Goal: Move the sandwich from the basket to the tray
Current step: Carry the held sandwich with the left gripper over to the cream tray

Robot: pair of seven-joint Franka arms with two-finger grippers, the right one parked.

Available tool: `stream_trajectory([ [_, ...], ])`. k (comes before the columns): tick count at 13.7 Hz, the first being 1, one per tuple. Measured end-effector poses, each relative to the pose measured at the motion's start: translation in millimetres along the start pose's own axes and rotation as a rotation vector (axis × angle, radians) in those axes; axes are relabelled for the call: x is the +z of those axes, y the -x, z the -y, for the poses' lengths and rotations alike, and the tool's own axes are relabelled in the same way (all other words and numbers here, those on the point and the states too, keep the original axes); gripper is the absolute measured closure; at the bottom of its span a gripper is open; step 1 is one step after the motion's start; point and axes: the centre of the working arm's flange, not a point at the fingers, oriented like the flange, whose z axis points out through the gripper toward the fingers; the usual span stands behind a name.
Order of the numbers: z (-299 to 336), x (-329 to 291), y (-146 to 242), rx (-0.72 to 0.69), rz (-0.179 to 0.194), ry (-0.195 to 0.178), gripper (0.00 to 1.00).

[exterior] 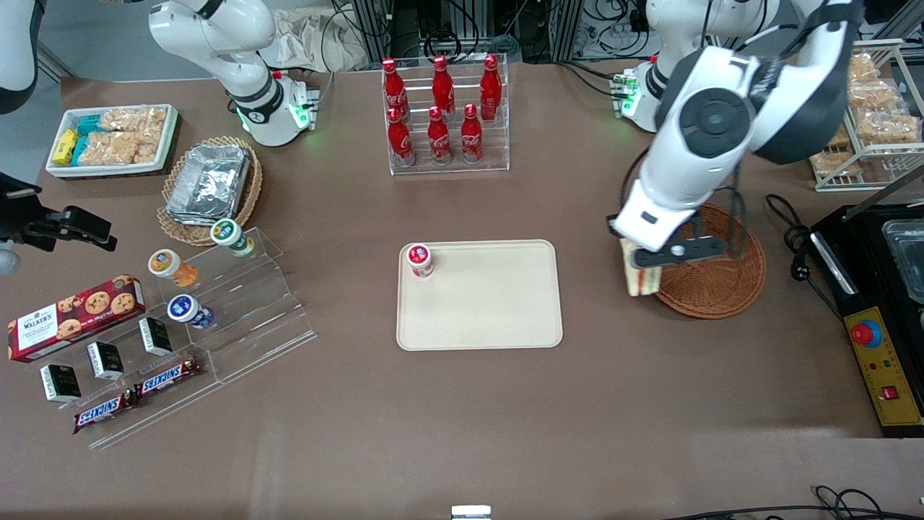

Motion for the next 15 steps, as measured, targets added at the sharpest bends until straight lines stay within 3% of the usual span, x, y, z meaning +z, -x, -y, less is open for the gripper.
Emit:
stream_trajectory([
  [4,-52.2,34.2,5.0,0.086,0.025,0.018,0.76],
  [6,-73.2,52.9,7.8,0.125,0.031,0.009,0.76],
  [10,-116.2,98.8,12.9,0.164,0.001,-0.029,0.76],
  [15,-144.2,172.3,4.3,0.177,0.021,-0.027,0.76],
])
